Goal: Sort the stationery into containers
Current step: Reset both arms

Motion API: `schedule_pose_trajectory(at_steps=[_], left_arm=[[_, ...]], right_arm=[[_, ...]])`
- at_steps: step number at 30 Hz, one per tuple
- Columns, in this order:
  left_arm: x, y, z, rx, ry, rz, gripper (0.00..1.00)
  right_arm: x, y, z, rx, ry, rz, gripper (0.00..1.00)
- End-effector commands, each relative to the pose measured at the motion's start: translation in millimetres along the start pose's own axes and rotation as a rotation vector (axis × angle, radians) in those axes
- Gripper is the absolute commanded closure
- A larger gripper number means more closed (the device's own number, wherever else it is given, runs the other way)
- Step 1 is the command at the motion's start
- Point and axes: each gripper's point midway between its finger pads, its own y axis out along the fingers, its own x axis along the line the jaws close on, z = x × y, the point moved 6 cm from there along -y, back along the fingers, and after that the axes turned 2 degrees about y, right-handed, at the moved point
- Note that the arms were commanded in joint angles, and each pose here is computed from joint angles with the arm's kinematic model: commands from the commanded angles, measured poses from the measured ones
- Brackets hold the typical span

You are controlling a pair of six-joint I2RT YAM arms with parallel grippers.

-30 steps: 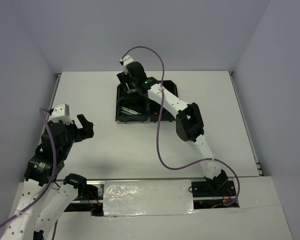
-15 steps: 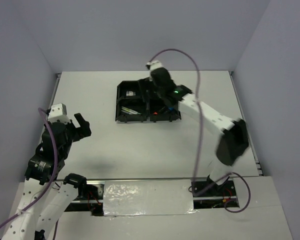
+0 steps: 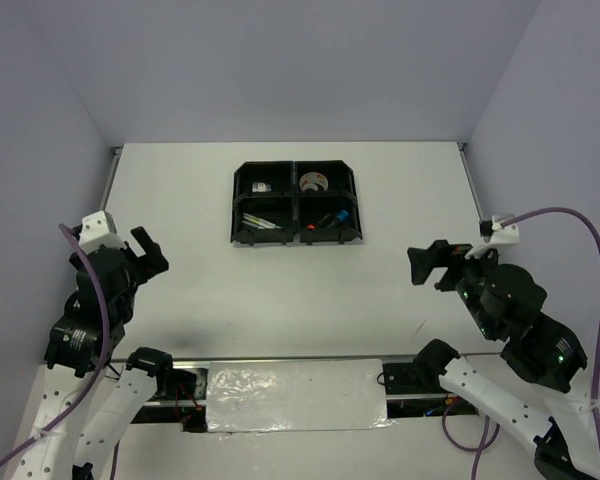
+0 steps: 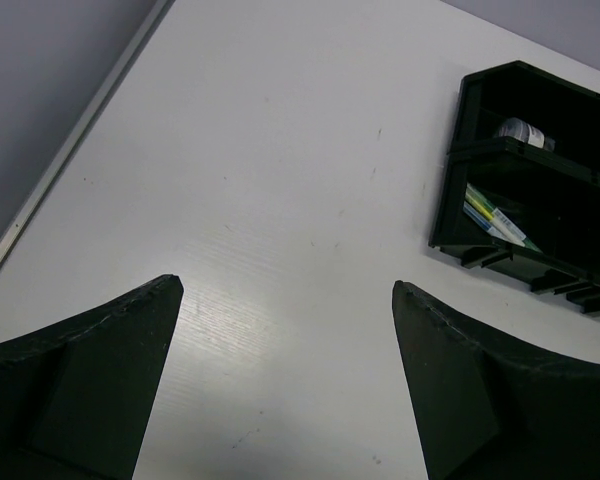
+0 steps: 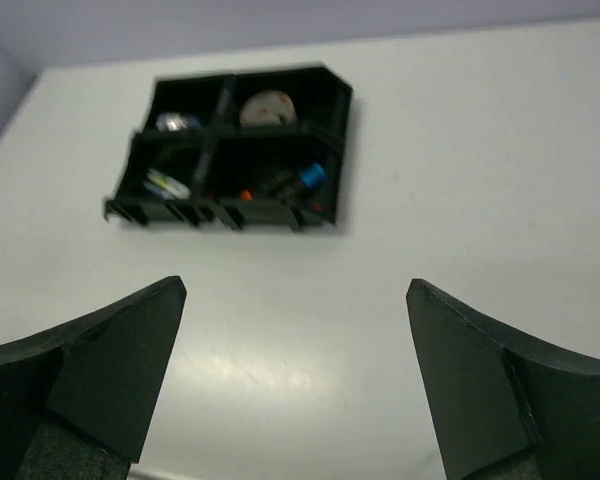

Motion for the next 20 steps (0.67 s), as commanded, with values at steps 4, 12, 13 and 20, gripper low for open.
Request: schedule_pose_trajectory(at_steps=[4,12,13,20], left_arm=[[6,-11,-18,-0.091,-0.061,-0.018,0.01],[2,-11,-15,-0.087,-0.056,0.019,0.01],[1,-10,-15,-0.085,-0.056,0.020,0.01],[0,-10,-15,-0.088,-0.047,0.029,0.01]], right_arm=[[-32,-38,21,0.046,0.010,0.052,0.00],[-34,-37,23,0.061,0.005,0.078,0.00],[-34,-37,23,0.062,0.006,0.082,0.00],[-31,-35,23,0.067,0.008,0.061,0.00]])
